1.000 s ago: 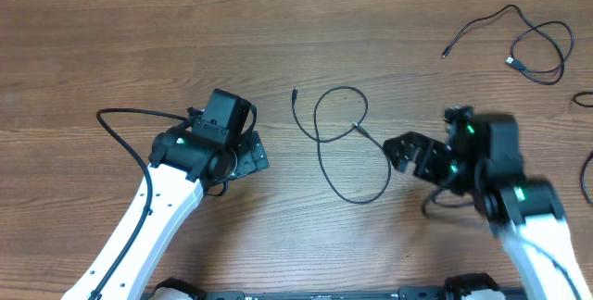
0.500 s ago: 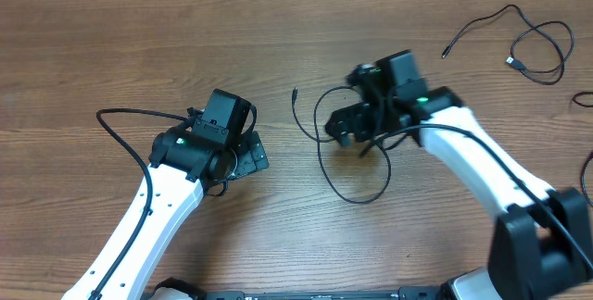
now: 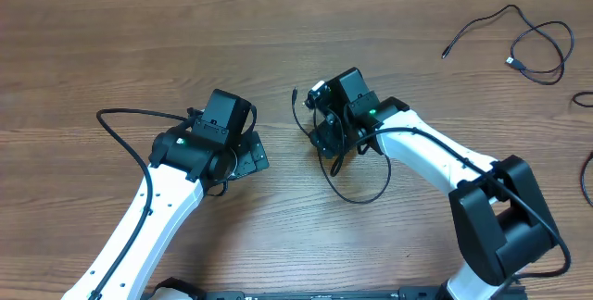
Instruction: Untangle cables
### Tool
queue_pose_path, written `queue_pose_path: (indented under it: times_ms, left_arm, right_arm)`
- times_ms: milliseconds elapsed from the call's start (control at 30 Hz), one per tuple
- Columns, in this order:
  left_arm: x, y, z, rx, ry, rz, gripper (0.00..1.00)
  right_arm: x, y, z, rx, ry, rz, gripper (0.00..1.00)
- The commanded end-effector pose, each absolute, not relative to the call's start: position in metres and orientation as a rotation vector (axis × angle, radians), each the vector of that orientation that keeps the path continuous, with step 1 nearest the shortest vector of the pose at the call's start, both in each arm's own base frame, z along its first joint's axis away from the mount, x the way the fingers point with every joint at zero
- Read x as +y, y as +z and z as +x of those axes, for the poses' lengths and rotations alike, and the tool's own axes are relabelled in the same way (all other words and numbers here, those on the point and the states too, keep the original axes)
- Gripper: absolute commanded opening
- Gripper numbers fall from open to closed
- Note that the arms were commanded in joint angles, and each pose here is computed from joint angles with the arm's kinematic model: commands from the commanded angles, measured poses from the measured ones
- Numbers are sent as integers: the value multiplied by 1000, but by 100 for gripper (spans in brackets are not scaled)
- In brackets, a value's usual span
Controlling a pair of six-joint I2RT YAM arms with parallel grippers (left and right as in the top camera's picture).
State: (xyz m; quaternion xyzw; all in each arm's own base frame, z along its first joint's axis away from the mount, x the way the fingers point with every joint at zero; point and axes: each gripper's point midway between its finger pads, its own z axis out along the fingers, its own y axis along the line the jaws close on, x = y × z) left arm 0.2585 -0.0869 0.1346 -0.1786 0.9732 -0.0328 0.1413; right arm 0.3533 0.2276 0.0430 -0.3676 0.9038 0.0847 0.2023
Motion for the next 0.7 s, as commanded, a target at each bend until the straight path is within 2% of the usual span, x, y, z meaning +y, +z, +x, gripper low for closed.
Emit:
queue_pose_path:
  times_ms: [0,200,467,500,567,633,667]
  left_arm:
    - [-83,135,258,2796,-78,-541,100]
    - [-83,135,258,2796,-78,-541,100]
    - [-83,135,258,2796,-78,-541,99]
    - [-83,135,258,2796,-78,-541,99]
    - [-83,135,258,2796,-78,-541,99]
    - [-83,135,258,2796,-78,-541,99]
    - [-83,135,258,2796,-78,-541,100]
  right_arm:
    - [230,33,356,2521,195,-1070,81]
    - [246,26,344,2521,285,-1121,75]
    - [249,-3,344,2552,281,-1139,56]
    - [248,-6,343,2562,280,-1142,51]
    - [247,-11,342,2575,277,-1146,34]
    - [244,-15,343,2582,249,-1143,11]
    - [240,-16,346,2583,207,-1136,4]
